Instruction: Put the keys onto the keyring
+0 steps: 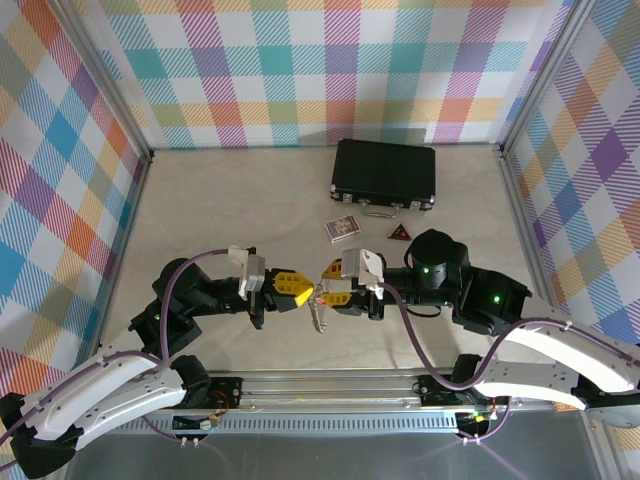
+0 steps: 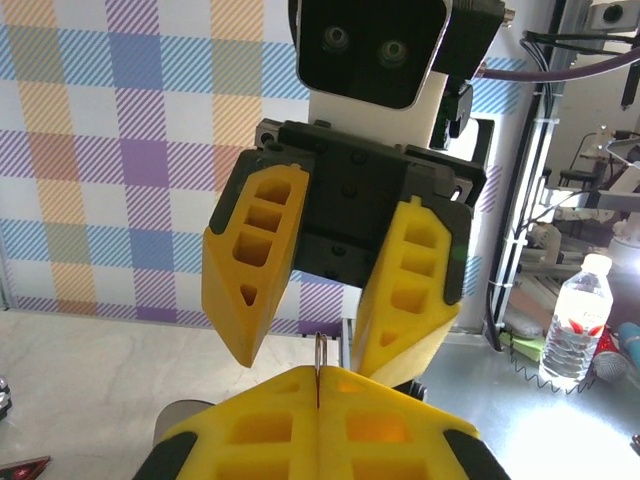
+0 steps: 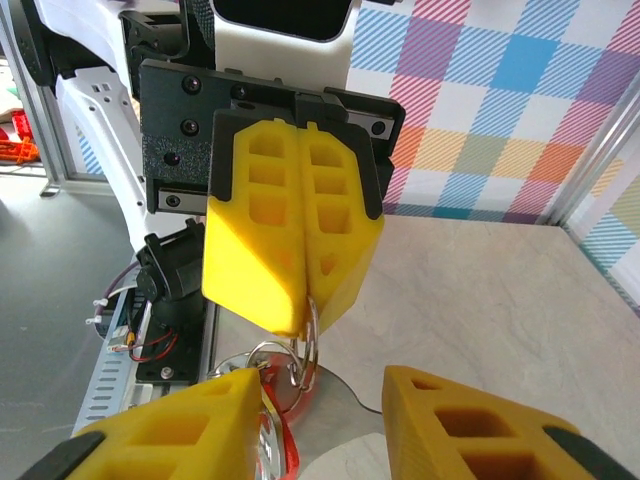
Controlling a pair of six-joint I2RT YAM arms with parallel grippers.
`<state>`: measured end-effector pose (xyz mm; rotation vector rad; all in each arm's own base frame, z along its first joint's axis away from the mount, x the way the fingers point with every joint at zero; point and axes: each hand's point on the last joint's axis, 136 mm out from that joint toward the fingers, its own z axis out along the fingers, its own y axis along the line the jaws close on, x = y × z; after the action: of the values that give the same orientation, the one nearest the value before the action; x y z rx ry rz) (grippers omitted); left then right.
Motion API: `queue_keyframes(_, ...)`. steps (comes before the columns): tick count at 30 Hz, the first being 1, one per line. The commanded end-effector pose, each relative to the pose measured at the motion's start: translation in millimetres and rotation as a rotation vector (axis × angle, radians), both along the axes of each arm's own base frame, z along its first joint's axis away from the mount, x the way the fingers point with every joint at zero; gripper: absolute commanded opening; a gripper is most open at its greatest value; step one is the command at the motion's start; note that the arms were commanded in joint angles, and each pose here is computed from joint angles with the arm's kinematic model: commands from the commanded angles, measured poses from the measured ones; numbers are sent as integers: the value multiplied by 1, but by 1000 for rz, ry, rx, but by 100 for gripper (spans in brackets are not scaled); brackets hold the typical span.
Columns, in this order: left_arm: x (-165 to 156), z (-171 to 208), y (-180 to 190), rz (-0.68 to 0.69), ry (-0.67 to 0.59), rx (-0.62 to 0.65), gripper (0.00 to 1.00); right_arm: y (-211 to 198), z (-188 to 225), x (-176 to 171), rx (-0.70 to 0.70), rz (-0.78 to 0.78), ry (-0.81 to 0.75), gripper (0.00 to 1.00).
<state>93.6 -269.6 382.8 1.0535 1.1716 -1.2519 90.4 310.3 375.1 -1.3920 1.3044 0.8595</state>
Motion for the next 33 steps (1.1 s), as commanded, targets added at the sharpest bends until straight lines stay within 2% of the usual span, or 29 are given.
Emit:
queue_keyframes(1,-9,15,3,-36,-44,-55,0,6,5,-1,29,11,1,29)
queue_keyframes(7,-9,12,2,-40,-38,-47,0,10,3,-1,23,20,4,18)
queue_keyframes(12,-9,9,2,-37,-37,-28,0,10,0,0,1,18,3,0)
queue_keyframes(17,-2,-4,3,13,-37,67,0,5,0,3,-46,2,-21,0)
queue_keyframes(21,9,-26,4,72,-18,214,15,3,-4,4,-125,3,-25,0)
queue_keyframes(24,11,-36,4,84,2,271,14,5,-13,1,-193,33,-8,0)
queue_keyframes(29,11,-45,7,87,17,329,13,9,-19,-6,-231,86,16,0)
queue_keyframes(33,10,-47,6,73,21,344,7,12,-20,-8,-244,103,25,0)
